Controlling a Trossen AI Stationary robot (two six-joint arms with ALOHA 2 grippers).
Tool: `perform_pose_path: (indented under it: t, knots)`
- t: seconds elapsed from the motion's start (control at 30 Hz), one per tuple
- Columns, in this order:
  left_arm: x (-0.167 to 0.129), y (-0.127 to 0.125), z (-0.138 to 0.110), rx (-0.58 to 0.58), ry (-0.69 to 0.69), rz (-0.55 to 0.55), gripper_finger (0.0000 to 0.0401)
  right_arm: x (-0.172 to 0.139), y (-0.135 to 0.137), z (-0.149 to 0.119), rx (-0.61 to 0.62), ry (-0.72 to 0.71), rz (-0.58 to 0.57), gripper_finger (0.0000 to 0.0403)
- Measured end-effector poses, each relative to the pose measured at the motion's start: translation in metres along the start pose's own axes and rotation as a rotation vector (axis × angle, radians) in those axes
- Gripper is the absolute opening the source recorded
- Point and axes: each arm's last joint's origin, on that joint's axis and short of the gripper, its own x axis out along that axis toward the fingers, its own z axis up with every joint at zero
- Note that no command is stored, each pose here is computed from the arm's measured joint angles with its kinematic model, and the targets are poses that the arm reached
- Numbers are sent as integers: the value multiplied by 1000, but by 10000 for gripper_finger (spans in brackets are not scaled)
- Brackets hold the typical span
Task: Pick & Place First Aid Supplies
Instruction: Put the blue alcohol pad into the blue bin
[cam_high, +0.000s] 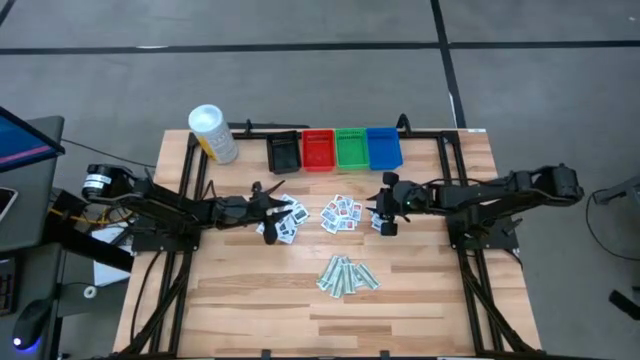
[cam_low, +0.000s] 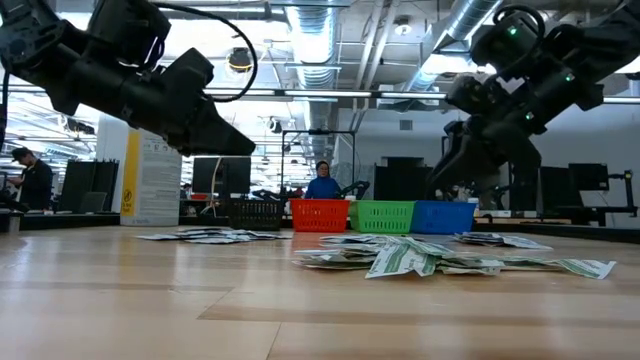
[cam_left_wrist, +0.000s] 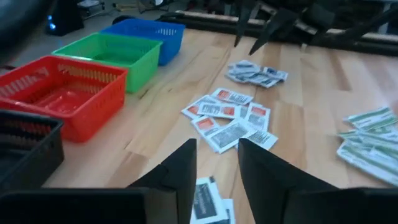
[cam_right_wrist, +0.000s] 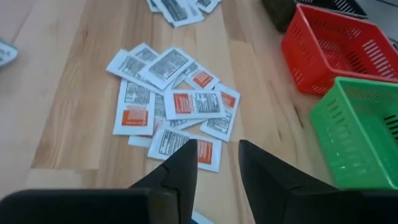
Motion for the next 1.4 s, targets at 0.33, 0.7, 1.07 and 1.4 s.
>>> perform_pose_path:
  t: [0.33, 0.7, 1.07, 1.4]
  knots:
    - [0, 0, 0, -1, -3, 12, 136, 0, -7, -4, 1, 30, -22, 111]
    - [0, 0, 1, -2, -6, 12, 131, -2, -10, -26, 159, 281, -12, 111]
    - [0, 0, 1, -4, -10, 11, 131, -10, -9, -17, 143, 409, 31, 111]
    - [0, 0, 1, -4, -11, 11, 131, -13, 4, -19, 161, 453, 131, 111]
